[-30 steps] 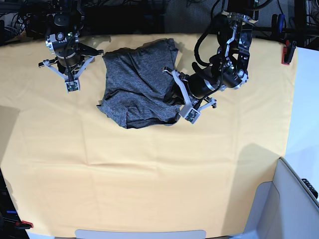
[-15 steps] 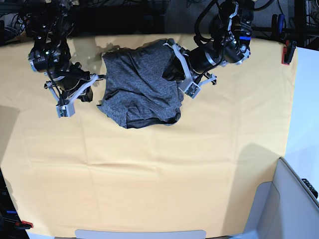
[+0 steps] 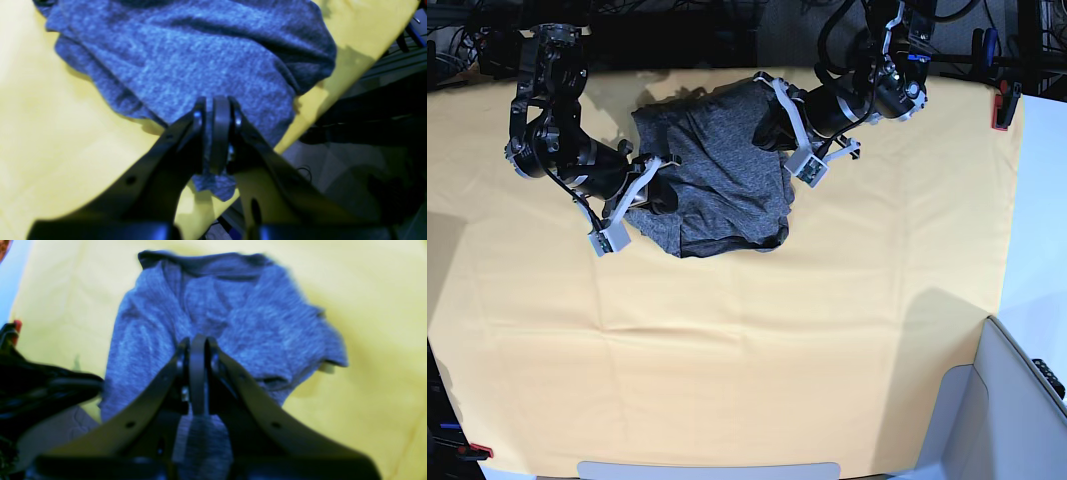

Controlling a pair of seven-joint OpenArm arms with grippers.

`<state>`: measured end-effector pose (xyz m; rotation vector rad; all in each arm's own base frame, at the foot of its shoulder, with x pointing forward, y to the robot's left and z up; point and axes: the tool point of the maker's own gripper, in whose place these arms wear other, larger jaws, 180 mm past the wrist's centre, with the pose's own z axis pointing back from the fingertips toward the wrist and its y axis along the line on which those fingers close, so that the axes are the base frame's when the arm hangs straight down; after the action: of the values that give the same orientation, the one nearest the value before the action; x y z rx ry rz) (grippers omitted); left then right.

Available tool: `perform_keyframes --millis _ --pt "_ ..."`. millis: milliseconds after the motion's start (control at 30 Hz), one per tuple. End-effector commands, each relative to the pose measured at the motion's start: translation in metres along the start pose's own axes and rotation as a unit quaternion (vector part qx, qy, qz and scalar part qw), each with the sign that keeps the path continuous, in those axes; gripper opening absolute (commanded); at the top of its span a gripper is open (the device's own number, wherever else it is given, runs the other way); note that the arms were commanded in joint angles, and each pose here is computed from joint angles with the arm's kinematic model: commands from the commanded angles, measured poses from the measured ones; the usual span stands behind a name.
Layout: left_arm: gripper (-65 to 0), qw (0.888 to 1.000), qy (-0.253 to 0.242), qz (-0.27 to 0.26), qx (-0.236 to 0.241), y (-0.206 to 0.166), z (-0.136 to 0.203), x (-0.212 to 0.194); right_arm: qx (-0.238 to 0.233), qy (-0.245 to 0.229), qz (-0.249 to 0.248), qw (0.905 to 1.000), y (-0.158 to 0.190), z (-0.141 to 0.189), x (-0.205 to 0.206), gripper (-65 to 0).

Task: Fold the T-shirt properly
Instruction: 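Tuck and press the shirt's loose edges inward with both grippers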

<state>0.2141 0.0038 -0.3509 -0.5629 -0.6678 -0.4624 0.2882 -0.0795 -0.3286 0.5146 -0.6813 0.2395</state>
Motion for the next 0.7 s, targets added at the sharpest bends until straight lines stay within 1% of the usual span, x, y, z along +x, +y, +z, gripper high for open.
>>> perform_keyframes --millis 0,100,167,333,400,467,600,667 --pt "-63.0 1.0 -0.027 -0.001 -0.011 -0.008 0.002 0.014 -0.014 -0.006 0.008 0.9998 -0.008 0.002 0.007 -65.0" --pt "-63.0 0.999 -0.022 0.005 -0.028 -0.023 0.0 0.008 -0.047 0.015 0.009 0.9988 -0.025 -0.004 -0.001 -65.0" --pt "-63.0 0.999 -0.019 0.0 -0.043 -0.034 -0.003 0.007 -0.068 0.026 0.015 0.9972 -0.035 -0.007 -0.005 -65.0" --pt "-63.0 0.996 -0.019 -0.005 -0.084 -0.065 -0.014 0.008 -0.078 0.047 0.036 0.9952 -0.034 -0.028 -0.016 -65.0" --pt "-63.0 0.996 -0.007 0.002 -0.086 -0.065 -0.02 0.0 -0.078 0.055 0.045 0.9944 -0.033 -0.038 -0.021 -65.0" --pt "-63.0 0.996 0.001 0.005 -0.084 -0.059 -0.026 -0.002 -0.084 0.054 0.053 0.9936 -0.035 -0.045 -0.02 -65.0" --pt "-63.0 0.996 0.037 0.018 -0.074 -0.048 -0.035 -0.023 -0.122 0.052 0.076 0.9883 -0.052 -0.046 -0.011 -65.0" --pt "-63.0 0.996 0.059 0.014 -0.064 -0.036 -0.033 -0.037 -0.142 0.05 0.092 0.9843 -0.059 -0.043 -0.003 -65.0"
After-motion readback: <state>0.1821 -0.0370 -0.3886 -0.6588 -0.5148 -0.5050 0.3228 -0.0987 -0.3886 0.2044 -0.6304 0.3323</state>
